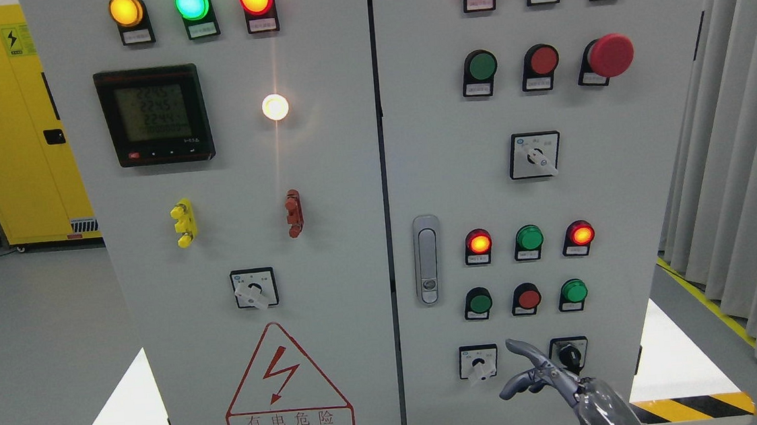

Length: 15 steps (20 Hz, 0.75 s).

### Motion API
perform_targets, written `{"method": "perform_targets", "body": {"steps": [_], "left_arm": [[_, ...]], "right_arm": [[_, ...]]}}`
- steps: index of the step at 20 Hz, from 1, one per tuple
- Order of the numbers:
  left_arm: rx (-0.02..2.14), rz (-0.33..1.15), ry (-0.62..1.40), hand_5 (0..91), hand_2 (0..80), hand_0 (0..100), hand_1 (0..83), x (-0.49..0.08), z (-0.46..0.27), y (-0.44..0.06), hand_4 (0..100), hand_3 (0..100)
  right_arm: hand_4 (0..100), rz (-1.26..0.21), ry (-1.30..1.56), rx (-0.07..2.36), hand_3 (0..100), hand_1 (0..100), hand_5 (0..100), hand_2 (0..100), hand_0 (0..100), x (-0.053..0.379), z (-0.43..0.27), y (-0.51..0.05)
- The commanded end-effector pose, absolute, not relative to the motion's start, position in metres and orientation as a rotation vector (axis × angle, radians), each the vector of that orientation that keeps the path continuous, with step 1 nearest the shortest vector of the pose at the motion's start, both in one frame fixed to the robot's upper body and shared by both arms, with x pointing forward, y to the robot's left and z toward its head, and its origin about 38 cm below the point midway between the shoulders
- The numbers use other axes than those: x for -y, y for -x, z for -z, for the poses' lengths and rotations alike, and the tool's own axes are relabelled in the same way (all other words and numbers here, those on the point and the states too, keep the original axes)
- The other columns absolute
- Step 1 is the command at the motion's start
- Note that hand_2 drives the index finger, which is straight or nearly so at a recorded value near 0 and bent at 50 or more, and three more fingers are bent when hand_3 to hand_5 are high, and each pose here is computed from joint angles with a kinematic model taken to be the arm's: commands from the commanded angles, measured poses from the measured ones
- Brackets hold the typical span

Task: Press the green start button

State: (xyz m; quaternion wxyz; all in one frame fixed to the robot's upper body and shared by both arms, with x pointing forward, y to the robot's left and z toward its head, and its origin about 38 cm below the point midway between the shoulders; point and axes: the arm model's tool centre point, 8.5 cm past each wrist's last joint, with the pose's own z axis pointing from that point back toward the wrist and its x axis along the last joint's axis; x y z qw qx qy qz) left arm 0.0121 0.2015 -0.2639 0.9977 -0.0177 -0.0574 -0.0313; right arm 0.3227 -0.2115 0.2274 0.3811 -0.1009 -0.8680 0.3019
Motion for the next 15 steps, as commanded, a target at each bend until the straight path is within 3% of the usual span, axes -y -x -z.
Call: {"method": "perform_targets", "body": {"steps": [1,7,15], "left_arm": [[0.164,0.065,0.037,0.0,0.0,12,55.6,-0.201,0.263,-0.036,0,0],[0.165,0.065,0.037,0.0,0.0,12,55.6,-0.201,0.263,-0.036,0,0],[0.165,0.065,0.039,0.0,0.0,12,55.6,-0.200,0.263,-0.036,0,0]], "right_arm": [[0,-0.629,-0.002,2.216,0,54,0,0,50,0.205,-0.221,-0.304],[0,-0.659,-0.066,2.169,0,51,0,0,40,0.201,-0.215,-0.305],[3,-0.714,-0.104,2.135,0,51,0,0,34,0.196,-0.208,-0.303]]}}
